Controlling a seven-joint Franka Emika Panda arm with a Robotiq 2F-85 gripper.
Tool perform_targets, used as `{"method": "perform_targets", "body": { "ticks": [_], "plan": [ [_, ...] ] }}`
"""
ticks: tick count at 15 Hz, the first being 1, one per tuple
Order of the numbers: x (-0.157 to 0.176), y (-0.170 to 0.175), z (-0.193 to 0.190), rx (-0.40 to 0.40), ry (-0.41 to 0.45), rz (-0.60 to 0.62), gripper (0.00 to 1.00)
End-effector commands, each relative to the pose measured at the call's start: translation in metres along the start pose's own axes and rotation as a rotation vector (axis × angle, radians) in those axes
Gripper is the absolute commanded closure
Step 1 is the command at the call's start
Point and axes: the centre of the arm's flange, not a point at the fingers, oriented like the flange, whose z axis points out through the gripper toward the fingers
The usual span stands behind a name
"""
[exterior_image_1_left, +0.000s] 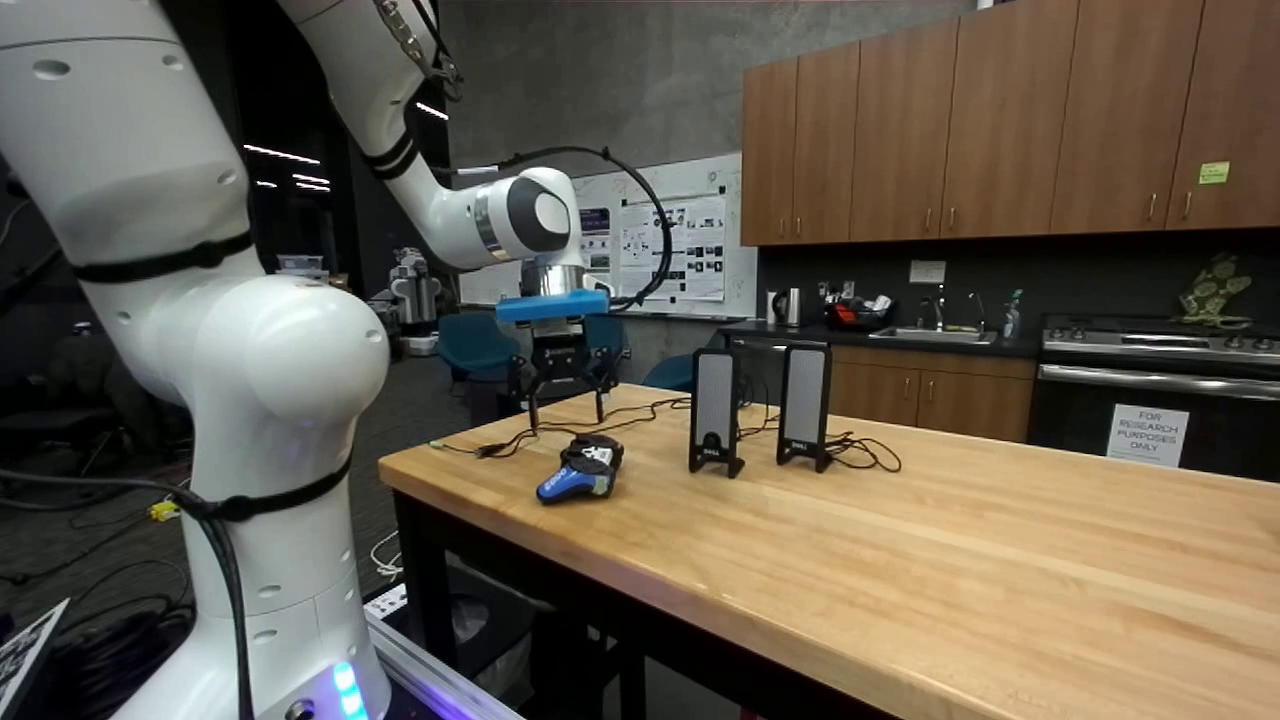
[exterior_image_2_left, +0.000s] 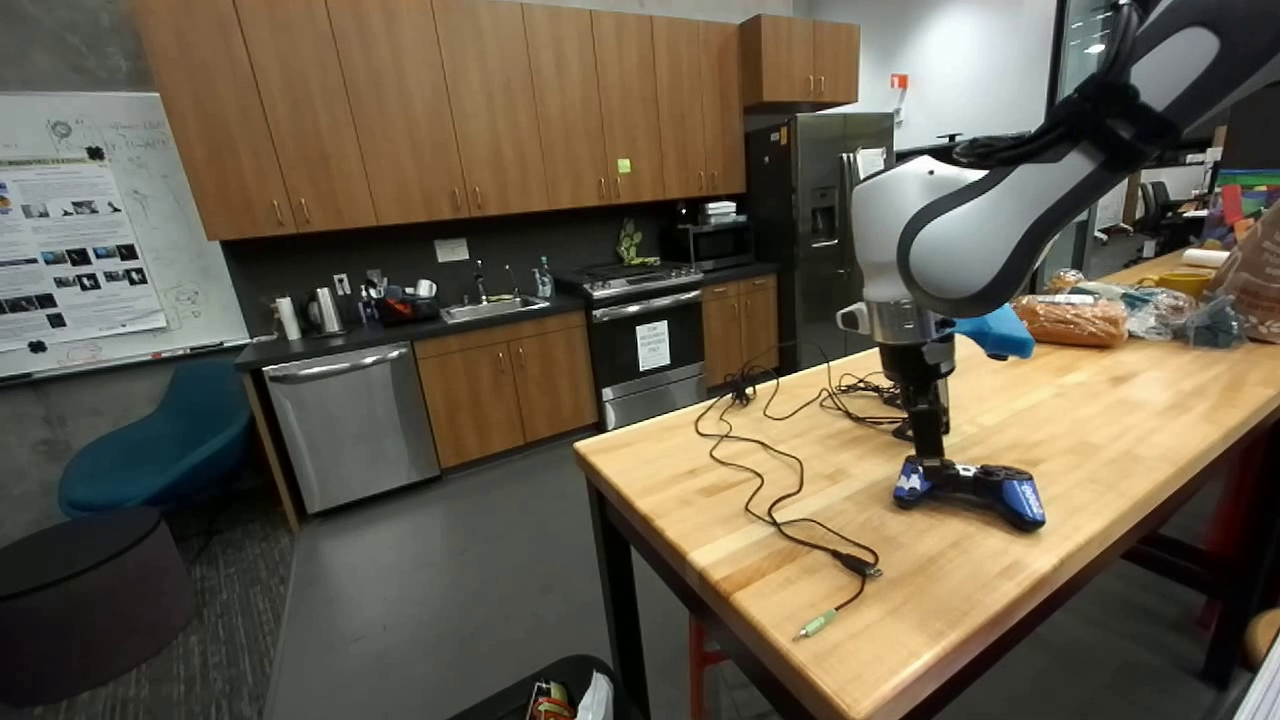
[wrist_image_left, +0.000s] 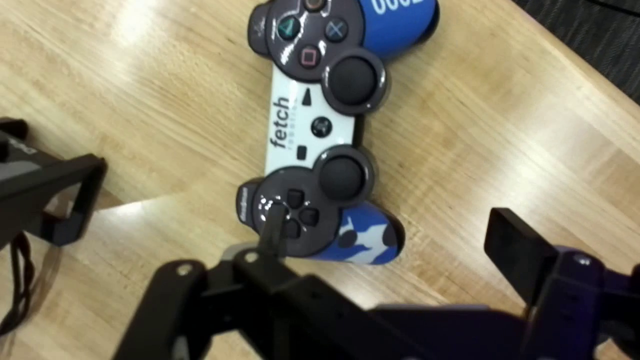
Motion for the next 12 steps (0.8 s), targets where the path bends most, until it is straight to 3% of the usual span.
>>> {"method": "perform_targets", "body": {
  "ticks": [1,7,12],
  "plan": [
    [0.013,-0.027,-0.015,-0.044,0.000,-0.024,0.00],
    [0.030,-0.059,-0.010,-0.021,-0.002,-0.074,0.00],
    [0.045,-0.078,0.003,0.052,0.015,0.019,0.00]
  ]
}}
